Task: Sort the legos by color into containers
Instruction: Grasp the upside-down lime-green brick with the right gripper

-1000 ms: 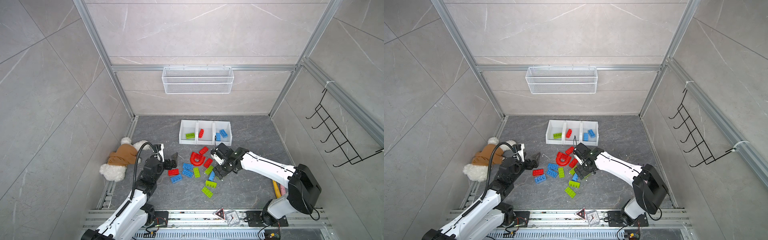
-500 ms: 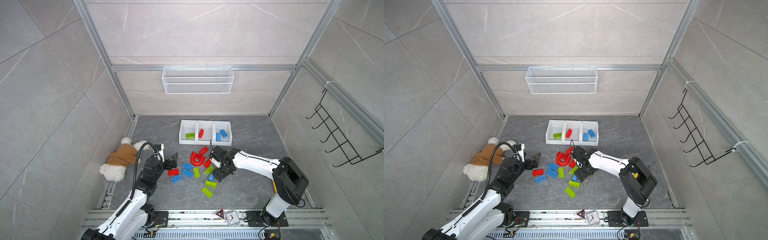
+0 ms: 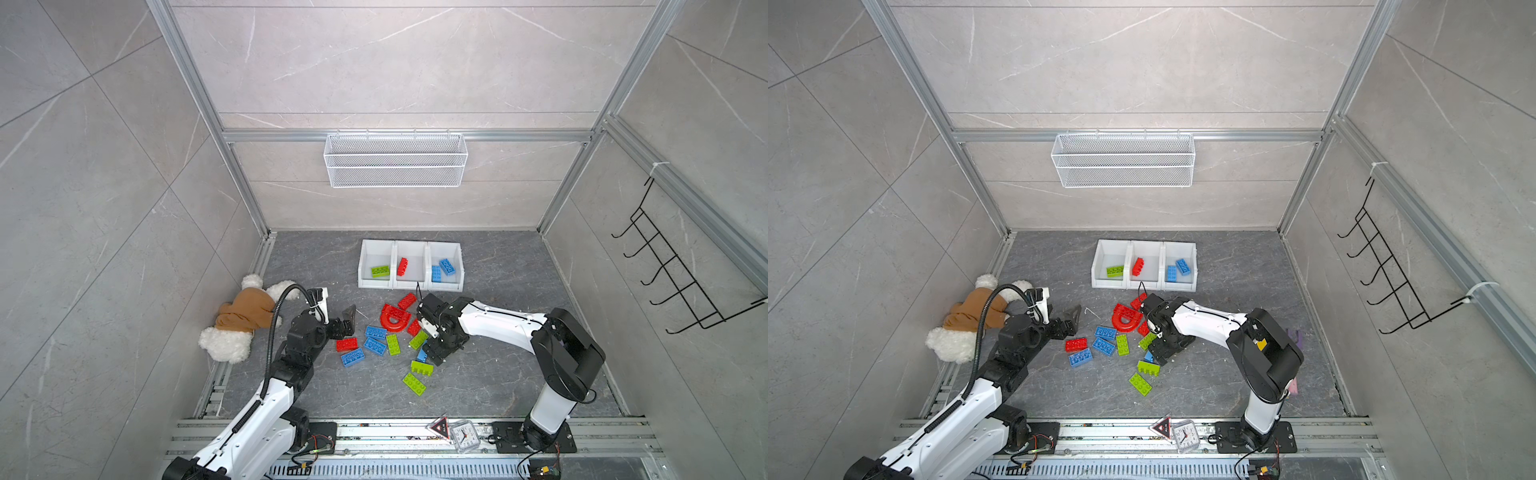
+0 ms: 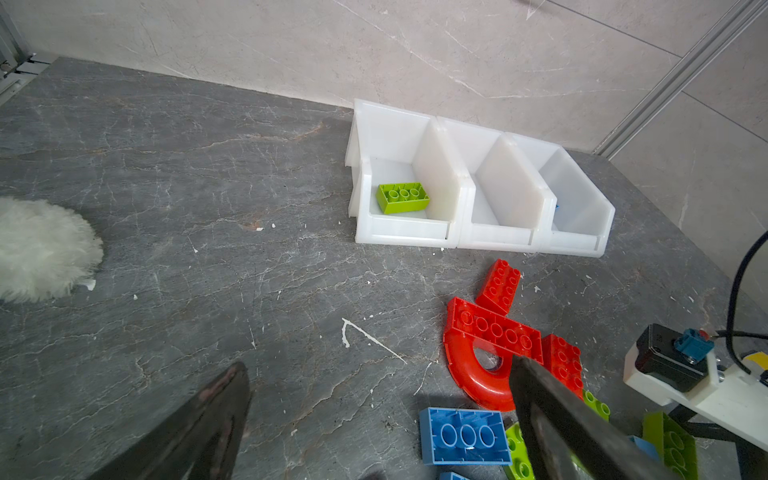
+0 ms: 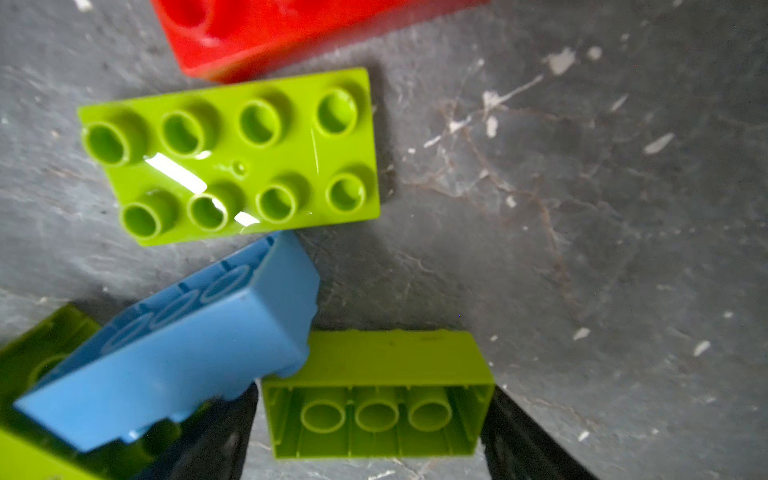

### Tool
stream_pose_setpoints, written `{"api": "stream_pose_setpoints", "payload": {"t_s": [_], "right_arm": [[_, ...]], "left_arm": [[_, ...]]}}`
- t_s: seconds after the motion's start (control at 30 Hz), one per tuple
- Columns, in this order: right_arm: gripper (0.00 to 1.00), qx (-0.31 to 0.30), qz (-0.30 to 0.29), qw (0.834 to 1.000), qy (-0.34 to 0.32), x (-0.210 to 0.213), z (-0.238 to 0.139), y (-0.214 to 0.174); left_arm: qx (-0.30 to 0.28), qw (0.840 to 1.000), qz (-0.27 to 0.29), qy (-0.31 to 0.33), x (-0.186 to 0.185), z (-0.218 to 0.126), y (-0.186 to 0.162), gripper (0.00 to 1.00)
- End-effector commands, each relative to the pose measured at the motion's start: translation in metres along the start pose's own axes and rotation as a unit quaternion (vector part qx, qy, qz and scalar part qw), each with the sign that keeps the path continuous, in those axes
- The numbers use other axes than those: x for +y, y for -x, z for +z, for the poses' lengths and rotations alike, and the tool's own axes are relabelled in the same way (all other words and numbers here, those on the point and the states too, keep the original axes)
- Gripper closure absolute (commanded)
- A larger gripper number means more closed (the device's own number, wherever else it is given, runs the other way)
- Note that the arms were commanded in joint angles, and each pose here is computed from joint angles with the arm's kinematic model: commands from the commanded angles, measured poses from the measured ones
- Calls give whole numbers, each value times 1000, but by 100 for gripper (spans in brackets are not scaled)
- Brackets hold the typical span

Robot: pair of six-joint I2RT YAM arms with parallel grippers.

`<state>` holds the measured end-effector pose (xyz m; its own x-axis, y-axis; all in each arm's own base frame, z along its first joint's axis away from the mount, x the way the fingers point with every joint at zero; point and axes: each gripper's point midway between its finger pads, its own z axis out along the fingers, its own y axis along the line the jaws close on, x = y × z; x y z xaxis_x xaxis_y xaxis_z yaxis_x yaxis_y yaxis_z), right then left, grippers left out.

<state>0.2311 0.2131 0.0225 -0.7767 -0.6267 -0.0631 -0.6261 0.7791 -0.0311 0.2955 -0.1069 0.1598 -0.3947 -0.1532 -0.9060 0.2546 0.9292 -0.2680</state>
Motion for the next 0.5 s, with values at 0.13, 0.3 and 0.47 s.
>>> {"api": "stream_pose_setpoints", "payload": {"t_s": [0.13, 0.3, 0.47], "right_arm": [[24, -14, 18, 1000, -2, 1, 0, 11], [32, -24, 28, 999, -15, -5, -5, 11], [39, -59, 57, 996, -19, -15, -21, 15]], "left_arm": [[-23, 1000, 14, -9, -7, -2, 21, 0], [-23, 1000, 14, -8, -6, -2, 22, 0], [-23, 1000, 13, -8, -6, -2, 22, 0]]}}
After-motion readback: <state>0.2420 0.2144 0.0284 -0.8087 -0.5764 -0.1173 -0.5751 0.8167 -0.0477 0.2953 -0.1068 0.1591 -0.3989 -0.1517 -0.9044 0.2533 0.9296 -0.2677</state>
